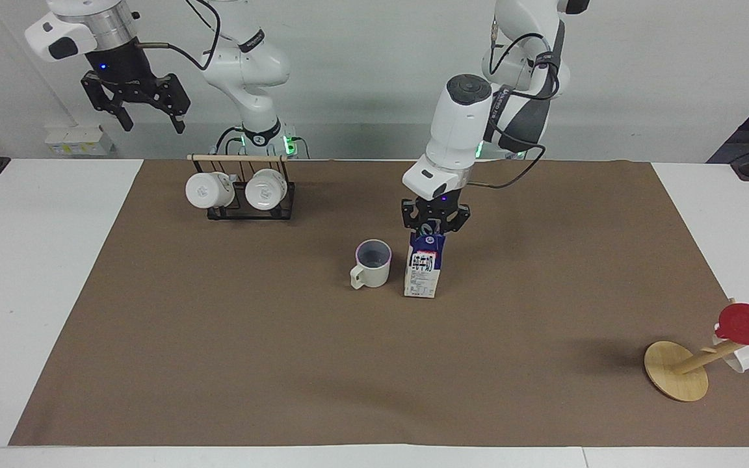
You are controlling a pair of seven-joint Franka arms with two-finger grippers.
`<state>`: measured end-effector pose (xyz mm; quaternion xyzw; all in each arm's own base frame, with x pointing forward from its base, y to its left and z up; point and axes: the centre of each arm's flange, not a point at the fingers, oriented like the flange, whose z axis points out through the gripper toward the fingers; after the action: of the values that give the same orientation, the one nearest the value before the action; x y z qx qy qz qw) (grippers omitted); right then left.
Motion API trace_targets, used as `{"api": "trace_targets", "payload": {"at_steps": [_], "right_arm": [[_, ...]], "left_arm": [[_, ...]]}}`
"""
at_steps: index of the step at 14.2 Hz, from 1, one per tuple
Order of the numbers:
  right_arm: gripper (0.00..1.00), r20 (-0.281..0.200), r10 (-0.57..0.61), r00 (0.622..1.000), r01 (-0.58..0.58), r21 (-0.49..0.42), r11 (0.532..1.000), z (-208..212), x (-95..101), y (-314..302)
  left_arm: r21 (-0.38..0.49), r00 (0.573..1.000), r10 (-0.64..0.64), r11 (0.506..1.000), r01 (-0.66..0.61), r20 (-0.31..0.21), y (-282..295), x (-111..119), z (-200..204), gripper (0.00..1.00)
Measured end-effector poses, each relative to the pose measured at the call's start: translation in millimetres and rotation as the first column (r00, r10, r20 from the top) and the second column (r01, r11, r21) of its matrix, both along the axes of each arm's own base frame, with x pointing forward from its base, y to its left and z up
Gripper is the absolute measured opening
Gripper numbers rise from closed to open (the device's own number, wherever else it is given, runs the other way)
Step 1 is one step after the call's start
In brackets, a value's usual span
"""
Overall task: Place cup and milk on table
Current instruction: 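Carry the milk carton with the left gripper beside the grey mug, then stand the carton upright, release, and withdraw the left gripper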
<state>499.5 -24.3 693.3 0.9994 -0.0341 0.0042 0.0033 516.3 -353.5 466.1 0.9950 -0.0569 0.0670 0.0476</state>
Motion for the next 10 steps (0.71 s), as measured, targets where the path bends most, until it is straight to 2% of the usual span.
{"api": "trace_targets", "payload": {"at_steps": [6,8,10], "right_arm": [[1.0,0.0,0.0,1.0,0.0,0.0,1.0,0.0,0.0,0.0],[1.0,0.0,0.0,1.0,0.0,0.0,1.0,0.0,0.0,0.0],[1.0,0.0,0.0,1.0,0.0,0.0,1.0,0.0,0.0,0.0]], "left_arm": [[0.0,1.0,0.0,1.0,0.0,0.0,0.1,0.0,-0.1,0.46],[0.001,1.0,0.0,1.0,0.0,-0.002,0.2,0.0,-1.1,0.61],[0.004,1.0,0.0,1.0,0.0,-0.005,0.1,0.1,-3.4,0.84]]}}
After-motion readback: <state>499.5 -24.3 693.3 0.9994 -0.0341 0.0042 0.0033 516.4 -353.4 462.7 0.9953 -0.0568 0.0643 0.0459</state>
